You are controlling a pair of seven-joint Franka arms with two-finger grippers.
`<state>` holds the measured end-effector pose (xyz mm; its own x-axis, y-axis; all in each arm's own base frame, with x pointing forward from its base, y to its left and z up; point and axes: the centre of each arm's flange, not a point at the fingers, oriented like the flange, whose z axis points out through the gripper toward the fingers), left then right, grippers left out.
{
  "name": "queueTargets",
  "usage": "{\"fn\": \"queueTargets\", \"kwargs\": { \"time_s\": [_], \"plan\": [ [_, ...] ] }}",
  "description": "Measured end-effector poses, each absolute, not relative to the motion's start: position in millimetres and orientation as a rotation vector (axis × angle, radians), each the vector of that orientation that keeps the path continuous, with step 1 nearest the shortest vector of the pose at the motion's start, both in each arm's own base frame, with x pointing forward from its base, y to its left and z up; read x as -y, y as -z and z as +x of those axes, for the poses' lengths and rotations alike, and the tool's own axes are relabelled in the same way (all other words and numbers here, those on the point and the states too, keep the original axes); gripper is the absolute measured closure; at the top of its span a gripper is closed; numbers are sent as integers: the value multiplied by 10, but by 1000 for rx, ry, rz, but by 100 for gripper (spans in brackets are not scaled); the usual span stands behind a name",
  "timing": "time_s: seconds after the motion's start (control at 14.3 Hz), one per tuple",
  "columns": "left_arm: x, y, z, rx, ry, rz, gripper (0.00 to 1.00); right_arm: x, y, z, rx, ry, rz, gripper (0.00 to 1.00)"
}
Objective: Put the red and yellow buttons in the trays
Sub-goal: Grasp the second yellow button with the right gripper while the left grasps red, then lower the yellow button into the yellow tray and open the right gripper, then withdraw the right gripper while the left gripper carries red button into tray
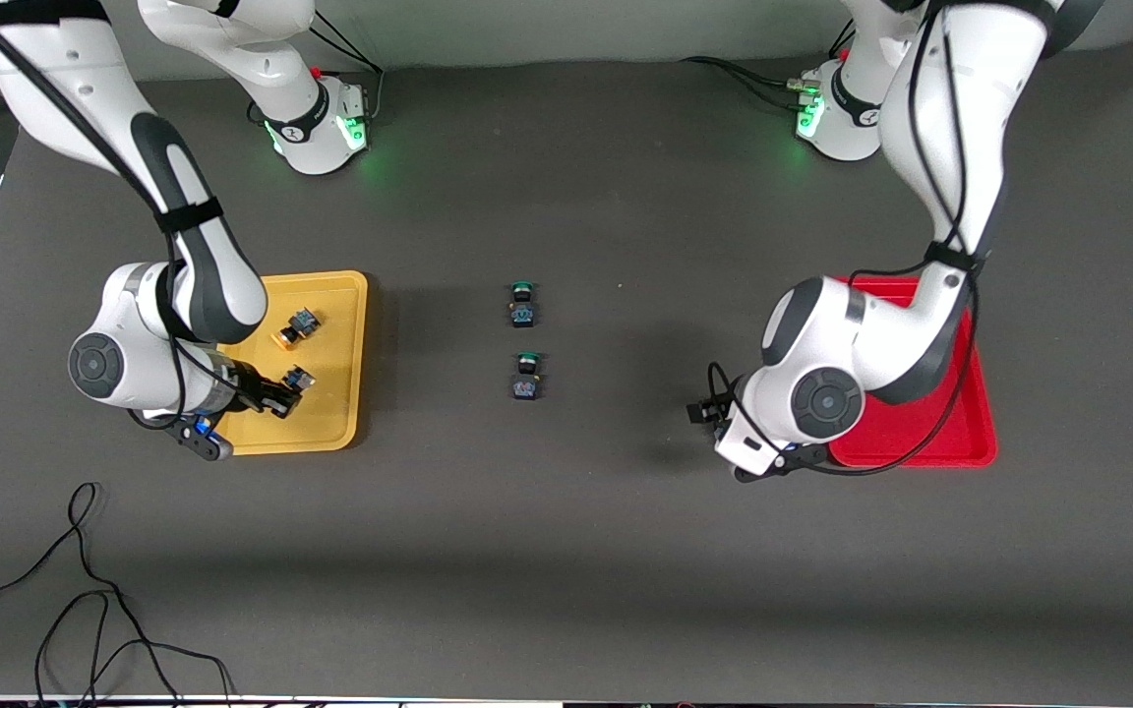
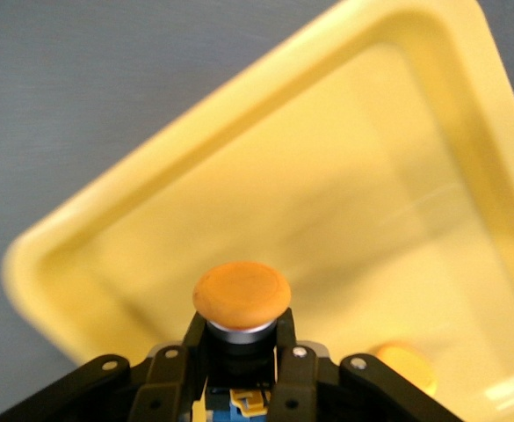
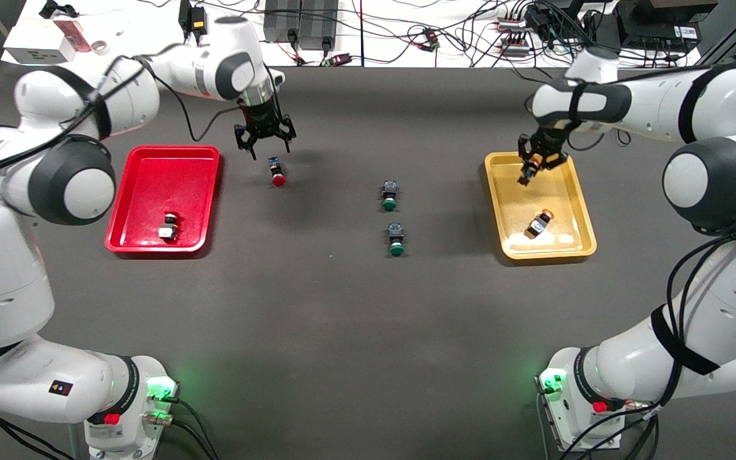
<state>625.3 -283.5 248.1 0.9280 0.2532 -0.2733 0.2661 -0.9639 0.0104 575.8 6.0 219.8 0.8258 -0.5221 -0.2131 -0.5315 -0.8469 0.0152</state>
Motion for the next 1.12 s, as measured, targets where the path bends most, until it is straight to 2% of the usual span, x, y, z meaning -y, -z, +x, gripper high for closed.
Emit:
{"fn": "queueTargets", "kwargs": {
  "time_s": [0.42,0.49,0.56,0.63,0.7,0.77,0.91,0.98,1.12],
  "plan": [
    [2816,-2003,6227,-439,355,3014,16,-159,-2171,5803,-867,-314,-2921,67],
    [2809,-1927,6194,-441,348,3012,19,-160,-2205,5824,-866,-303,-2919,65],
    [2803,-1860,6162,-444,342,3011,27,-165,-2280,5859,-862,-289,-2917,56],
    [2796,-1795,6129,-446,335,3010,27,-180,-2428,5906,-852,-289,-2913,48],
    [2789,-1747,6098,-447,333,3010,32,-207,-2675,5959,-834,-308,-2908,40],
    [2782,-1727,6083,-448,338,3011,46,-236,-3012,6011,-811,-316,-2902,29],
    [2780,-1774,6088,-454,336,3011,67,-278,-3876,6055,-761,-247,-2887,11],
    [2784,-1805,6084,-461,346,3013,67,-291,-4352,6007,-734,-183,-2879,1],
    [2800,-1985,6081,-465,373,3021,67,-299,-5175,5787,-660,-46,-2865,0]
  ]
}}
